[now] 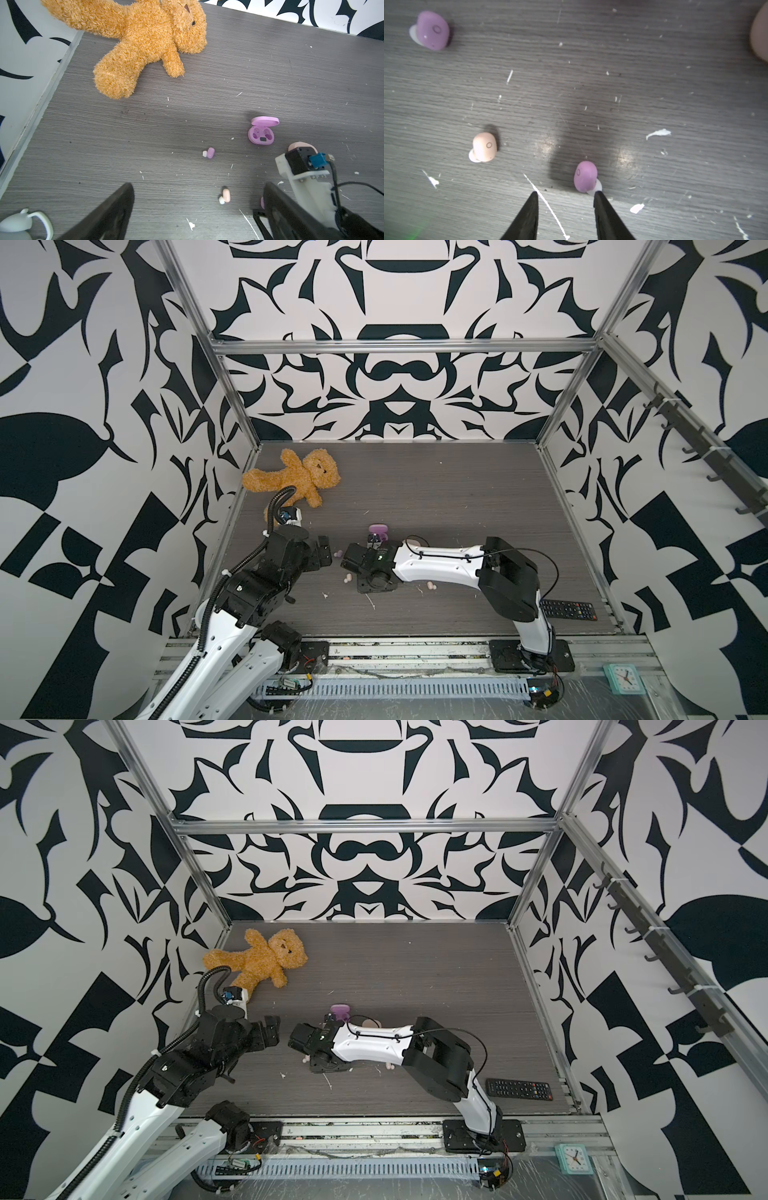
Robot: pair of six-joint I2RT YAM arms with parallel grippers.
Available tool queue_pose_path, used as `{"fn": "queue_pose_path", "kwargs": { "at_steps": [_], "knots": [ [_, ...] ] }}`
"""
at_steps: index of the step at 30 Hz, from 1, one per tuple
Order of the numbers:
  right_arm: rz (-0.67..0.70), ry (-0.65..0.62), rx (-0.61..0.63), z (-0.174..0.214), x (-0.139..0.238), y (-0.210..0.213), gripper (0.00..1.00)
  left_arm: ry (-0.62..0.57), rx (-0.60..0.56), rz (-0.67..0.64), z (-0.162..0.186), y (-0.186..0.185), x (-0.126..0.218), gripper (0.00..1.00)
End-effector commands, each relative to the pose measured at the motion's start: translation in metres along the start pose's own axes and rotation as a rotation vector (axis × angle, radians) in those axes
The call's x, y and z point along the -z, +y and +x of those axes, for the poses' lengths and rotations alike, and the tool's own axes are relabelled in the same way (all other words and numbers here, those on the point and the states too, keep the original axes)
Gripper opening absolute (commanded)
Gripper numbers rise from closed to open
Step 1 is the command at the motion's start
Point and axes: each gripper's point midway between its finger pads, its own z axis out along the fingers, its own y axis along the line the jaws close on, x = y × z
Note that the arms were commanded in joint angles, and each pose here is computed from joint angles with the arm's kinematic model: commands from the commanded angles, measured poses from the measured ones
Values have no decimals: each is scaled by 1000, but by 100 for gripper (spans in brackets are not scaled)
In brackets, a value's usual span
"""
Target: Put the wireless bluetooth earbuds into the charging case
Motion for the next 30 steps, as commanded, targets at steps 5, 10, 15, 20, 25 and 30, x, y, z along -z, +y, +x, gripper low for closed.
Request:
{"fn": "queue_pose_path", "kwargs": {
  "at_steps": [5, 10, 15, 20, 25, 30],
  "knots": [
    [22, -20, 4, -6, 1, -2, 44, 10, -2, 2, 4, 0, -3, 99],
    [26, -15, 7, -5, -2, -2, 43, 9, -1, 2, 4, 0, -3, 99],
    [32, -17, 7, -6, -3, -4, 42, 11, -2, 1, 4, 0, -3, 100],
    [48, -16, 5, -7, -5, -9, 40, 13, -3, 1, 4, 0, -3, 100],
    [60, -12, 11, -7, -9, -11, 39, 15, -3, 0, 4, 0, -4, 100],
    [81, -8, 22, -7, -12, -14, 38, 15, -4, 2, 5, 0, -4, 100]
  ]
}}
